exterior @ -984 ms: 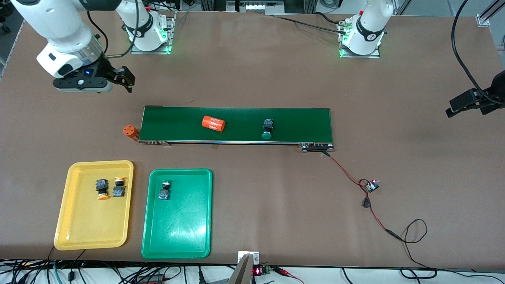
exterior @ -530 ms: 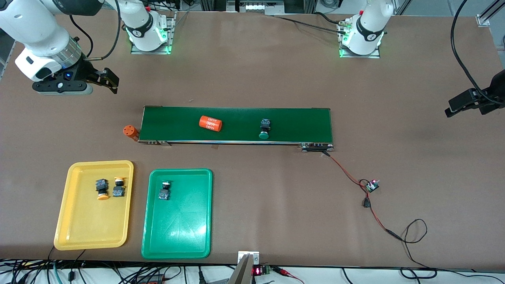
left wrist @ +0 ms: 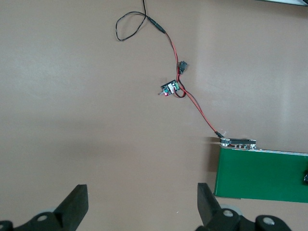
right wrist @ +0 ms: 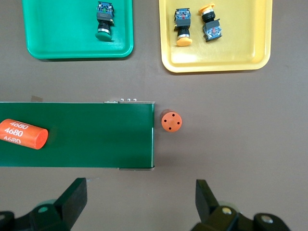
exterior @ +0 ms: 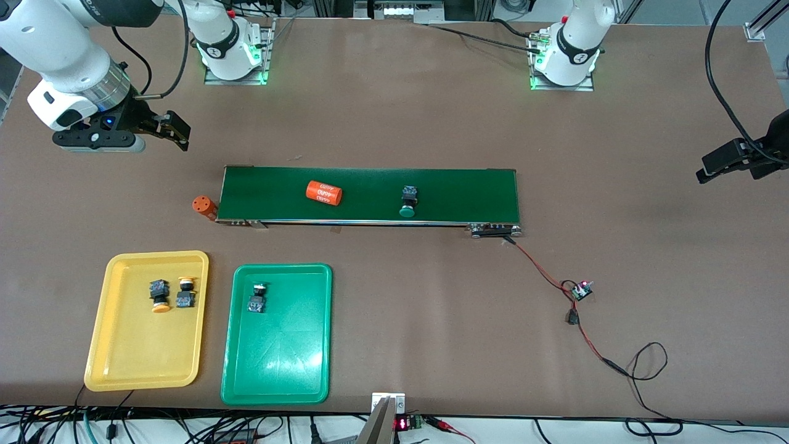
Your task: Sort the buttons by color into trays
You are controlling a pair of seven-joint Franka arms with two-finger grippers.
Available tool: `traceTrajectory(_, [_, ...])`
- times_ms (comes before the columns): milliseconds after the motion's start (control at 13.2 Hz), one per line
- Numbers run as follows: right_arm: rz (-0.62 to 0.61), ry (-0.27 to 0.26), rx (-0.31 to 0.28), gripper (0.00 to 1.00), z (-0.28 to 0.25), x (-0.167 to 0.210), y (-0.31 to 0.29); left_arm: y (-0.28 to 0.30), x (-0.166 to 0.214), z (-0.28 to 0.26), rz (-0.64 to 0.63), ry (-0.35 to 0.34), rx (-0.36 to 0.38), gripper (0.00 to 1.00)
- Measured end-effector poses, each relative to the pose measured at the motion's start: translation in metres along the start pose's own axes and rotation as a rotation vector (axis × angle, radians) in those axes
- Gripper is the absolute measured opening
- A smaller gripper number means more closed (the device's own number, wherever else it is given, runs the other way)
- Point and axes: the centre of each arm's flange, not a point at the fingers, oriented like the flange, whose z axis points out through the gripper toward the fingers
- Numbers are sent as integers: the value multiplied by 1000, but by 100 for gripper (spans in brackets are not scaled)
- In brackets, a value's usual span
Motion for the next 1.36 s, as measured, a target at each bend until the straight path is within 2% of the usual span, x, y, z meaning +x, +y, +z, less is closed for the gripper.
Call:
traceTrajectory(606, [10,-4,24,100,1,3,-3,-2,0,0,1,0,0,100])
traceTrajectory(833, [10,-12,26,100,5,4,-4,-2,0,0,58,1,0,100])
traceTrajectory(1136, [13,-15,25,100,7,5,-4,-1,0,0,19,-3,0,100])
traceTrajectory(1363, [-2,8,8,100,-6,13,-5,-1,0,1,13,-4,0,100])
